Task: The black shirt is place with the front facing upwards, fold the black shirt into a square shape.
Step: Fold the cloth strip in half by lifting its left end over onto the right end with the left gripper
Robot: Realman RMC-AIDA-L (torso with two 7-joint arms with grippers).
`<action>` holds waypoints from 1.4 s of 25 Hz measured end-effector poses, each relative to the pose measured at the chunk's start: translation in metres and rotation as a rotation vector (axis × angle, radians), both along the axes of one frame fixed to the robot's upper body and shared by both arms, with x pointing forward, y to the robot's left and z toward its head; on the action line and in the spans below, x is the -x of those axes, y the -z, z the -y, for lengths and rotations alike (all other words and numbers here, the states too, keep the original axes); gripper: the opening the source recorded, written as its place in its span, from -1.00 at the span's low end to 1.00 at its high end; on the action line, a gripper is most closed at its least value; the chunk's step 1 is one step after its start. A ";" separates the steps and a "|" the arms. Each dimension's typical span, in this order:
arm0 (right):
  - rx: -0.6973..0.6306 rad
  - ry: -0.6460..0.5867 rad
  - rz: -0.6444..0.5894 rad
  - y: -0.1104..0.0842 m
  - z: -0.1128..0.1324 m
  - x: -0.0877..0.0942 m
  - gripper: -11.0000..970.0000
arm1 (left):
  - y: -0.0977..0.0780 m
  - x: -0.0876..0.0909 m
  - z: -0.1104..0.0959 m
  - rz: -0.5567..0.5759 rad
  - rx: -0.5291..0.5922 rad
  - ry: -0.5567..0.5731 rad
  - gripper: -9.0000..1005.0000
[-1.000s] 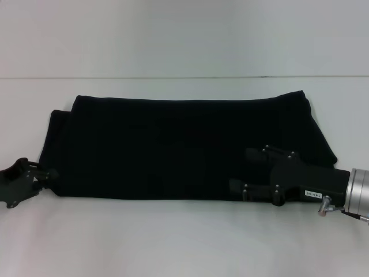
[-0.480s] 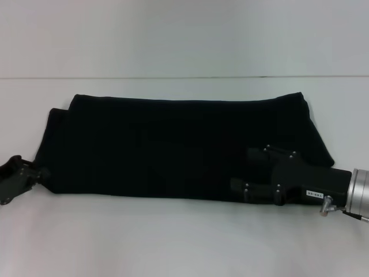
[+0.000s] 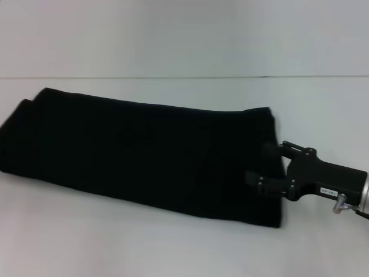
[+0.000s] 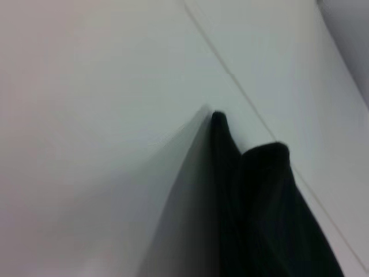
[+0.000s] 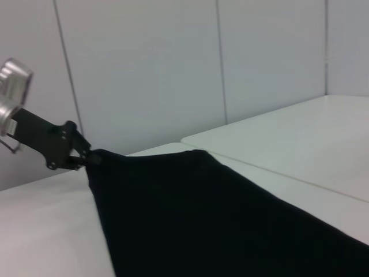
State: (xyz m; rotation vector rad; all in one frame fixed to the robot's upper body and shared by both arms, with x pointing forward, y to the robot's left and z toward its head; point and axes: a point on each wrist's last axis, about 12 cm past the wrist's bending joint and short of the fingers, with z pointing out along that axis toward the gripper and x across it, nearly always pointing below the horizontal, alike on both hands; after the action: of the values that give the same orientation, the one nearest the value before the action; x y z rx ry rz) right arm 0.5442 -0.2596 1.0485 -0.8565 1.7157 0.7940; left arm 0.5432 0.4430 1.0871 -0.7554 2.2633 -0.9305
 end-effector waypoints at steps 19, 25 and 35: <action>-0.015 0.094 -0.040 0.013 0.023 0.019 0.89 | -0.075 -0.063 0.069 0.284 0.263 0.252 -0.84; -0.026 0.118 -0.068 0.018 0.028 0.027 0.89 | -0.105 -0.104 0.162 0.341 0.290 0.500 -0.84; -0.038 0.145 -0.107 0.025 0.030 0.035 0.89 | -0.050 -0.069 0.280 0.204 0.346 0.776 -0.84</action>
State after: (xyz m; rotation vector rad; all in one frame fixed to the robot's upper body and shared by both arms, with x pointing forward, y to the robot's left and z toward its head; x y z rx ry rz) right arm 0.5090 -0.2899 1.0238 -0.6659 1.8287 0.7831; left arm 0.6120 0.1635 1.1375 0.1379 2.2422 -1.6896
